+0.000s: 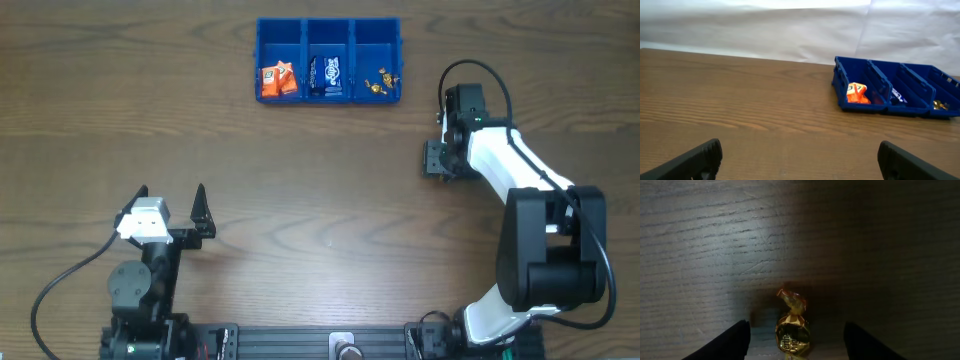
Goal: Sort Candies Into Trays
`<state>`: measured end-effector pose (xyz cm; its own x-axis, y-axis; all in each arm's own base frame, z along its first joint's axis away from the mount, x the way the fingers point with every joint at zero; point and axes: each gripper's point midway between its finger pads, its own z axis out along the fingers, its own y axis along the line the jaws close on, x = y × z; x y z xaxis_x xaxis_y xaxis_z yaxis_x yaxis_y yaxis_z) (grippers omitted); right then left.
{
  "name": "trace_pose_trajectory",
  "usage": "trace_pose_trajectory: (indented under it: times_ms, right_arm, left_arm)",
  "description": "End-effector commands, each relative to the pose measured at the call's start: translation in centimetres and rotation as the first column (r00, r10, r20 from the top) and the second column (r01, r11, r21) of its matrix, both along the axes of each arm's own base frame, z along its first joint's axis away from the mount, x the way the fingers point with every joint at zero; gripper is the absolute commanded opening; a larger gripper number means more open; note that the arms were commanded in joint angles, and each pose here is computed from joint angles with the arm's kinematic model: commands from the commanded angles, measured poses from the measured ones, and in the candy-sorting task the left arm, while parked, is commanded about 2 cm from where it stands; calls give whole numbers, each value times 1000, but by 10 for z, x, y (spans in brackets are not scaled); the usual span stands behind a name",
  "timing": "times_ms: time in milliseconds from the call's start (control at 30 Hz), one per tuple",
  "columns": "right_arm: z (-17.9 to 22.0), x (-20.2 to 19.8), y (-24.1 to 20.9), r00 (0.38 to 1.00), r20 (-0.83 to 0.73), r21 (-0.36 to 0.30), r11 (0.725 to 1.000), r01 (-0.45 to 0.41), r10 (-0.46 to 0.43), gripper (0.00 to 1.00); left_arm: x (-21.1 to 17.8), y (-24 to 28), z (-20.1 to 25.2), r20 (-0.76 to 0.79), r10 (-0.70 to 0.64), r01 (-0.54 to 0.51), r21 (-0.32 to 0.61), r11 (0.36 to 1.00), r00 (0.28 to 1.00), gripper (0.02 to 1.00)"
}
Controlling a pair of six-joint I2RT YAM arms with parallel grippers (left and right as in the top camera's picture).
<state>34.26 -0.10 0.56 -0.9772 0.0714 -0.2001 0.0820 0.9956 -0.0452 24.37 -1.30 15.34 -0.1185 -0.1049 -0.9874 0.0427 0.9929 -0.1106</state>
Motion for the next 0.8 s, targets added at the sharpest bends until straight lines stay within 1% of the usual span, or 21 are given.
trace_pose_trajectory:
  times_ms: [33,100,200,333,367,400,600,700,800]
  right_arm:
    - [-9,-3,-1,1000,-26,-13,1000,-11,11,612]
    - [-9,-3,-2,1000,-28,-20,1000,-10,9,586]
    - [-9,-3,-2,1000,-28,-20,1000,-10,9,503]
    - [-9,-3,-2,1000,-28,-20,1000,-10,9,369]
    - [-9,-3,-2,1000,-27,-20,1000,-10,9,314]
    - [-9,-3,-2,1000,-26,-20,1000,-9,9,292]
    - [-10,-3,-2,1000,-26,-18,1000,-6,5,215]
    - [-10,-2,3,1000,-25,8,1000,-13,13,185]
    - [9,2,17,999,27,24,999,-47,46,167]
  left_arm:
    - [0,0,-17,-43,-6,7,15,1000,999,998]
    - [0,0,-17,-43,-6,7,15,1000,999,998]
    - [0,0,-17,-43,-6,7,15,1000,999,998]
    - [0,0,-17,-43,-6,7,15,1000,999,998]
    - [0,0,-17,-43,-6,7,15,1000,999,998]
    - [0,0,-17,-43,-6,7,15,1000,999,998]
    - [0,0,-17,-43,-6,7,15,1000,999,998]
    - [0,0,-17,-43,-6,7,15,1000,999,998]
    - [0,0,-17,-43,-6,7,15,1000,999,998]
